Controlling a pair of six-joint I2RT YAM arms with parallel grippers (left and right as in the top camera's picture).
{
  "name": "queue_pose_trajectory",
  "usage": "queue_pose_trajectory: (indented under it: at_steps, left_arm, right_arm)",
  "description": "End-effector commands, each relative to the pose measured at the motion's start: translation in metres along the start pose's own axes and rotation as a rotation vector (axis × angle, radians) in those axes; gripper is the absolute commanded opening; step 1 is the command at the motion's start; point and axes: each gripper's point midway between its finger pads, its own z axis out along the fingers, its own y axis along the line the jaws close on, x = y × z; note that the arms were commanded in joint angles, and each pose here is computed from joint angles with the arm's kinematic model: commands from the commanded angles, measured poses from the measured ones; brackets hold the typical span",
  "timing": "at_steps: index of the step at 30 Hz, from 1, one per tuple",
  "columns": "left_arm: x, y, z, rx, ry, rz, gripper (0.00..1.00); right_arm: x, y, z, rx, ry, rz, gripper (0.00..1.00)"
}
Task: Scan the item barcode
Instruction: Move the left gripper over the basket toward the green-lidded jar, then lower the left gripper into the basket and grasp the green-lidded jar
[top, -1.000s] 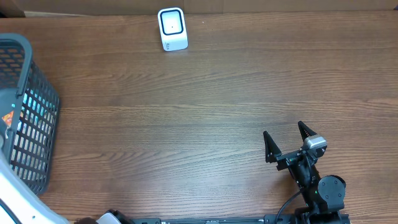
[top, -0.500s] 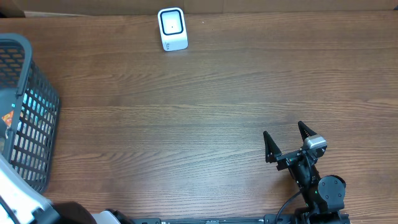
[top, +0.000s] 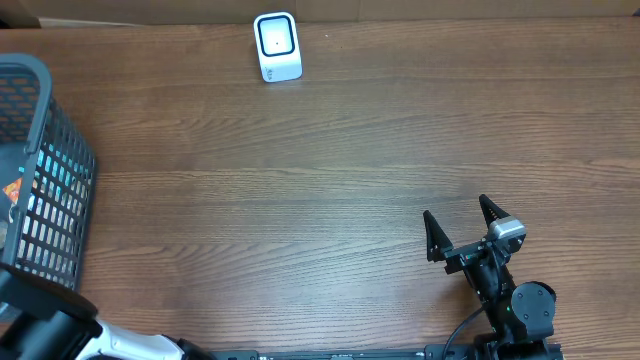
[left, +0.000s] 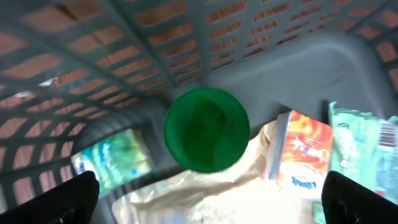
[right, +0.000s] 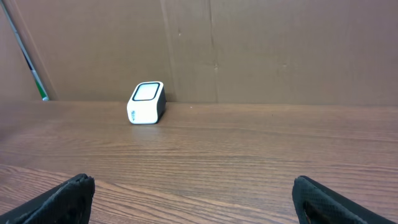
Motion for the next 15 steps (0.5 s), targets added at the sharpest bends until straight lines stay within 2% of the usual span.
queue_pose_trajectory:
  at_steps: [1,6,15]
  left_arm:
    - [0.002,-0.001,0.019,-0.022,0.021,0.076,0.99]
    - [0.000,0.014,0.035,-0.121,0.016,0.086,1.00]
    - [0.002,0.012,0.057,-0.127,0.028,0.118,1.00]
  right_arm:
    - [0.002,0.000,0.000,-0.001,-0.003,-0.005,1.00]
    - [0.002,0.000,0.000,-0.001,-0.003,-0.005,1.00]
    - [0.002,-0.001,0.000,-0.001,-0.003,-0.005,1.00]
